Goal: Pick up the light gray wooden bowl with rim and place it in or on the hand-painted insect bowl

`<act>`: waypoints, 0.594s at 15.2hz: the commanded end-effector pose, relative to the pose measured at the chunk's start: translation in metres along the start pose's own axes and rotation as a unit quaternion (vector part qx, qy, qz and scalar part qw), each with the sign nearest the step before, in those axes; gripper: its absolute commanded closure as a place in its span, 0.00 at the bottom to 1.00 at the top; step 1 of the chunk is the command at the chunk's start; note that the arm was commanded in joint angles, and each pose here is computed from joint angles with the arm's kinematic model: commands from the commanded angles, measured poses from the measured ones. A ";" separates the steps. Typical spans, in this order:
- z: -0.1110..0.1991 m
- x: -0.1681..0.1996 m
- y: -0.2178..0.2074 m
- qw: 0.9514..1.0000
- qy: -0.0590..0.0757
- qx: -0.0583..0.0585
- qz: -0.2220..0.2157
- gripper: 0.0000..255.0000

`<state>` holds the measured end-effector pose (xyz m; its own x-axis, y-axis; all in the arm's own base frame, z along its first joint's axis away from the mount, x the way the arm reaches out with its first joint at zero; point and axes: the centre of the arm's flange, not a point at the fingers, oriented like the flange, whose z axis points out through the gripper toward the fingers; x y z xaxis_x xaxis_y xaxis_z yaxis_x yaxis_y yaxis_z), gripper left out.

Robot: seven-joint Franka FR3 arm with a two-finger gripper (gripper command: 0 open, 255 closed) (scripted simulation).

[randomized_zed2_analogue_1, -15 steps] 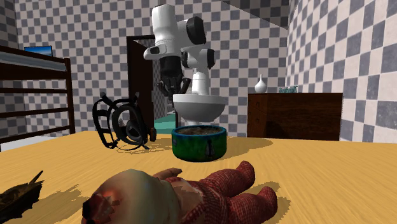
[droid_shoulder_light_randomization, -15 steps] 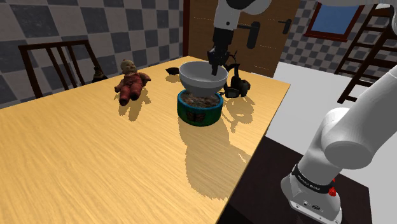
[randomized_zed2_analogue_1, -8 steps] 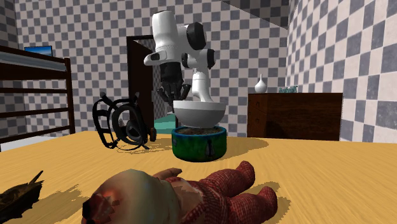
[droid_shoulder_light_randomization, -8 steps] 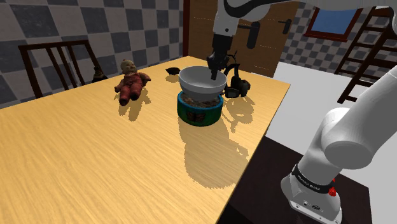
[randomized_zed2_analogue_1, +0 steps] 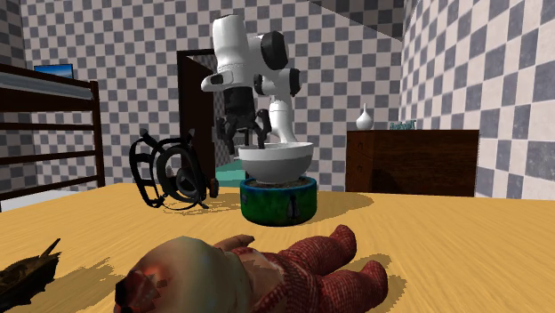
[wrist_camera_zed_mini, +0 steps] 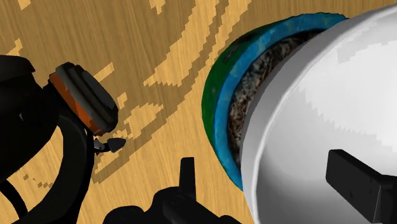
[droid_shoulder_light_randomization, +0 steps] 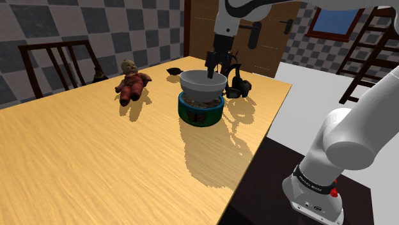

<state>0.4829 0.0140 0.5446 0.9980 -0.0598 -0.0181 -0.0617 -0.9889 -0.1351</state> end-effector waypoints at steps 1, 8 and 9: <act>0.000 0.000 0.000 1.000 0.000 0.000 0.000 0.00; -0.050 0.000 0.000 1.000 0.000 0.000 0.000 0.00; -0.050 0.000 0.000 1.000 0.000 0.000 0.000 0.00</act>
<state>0.4834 0.0070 0.5930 0.9981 -0.0598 -0.0175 -0.0617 -0.9889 -0.1353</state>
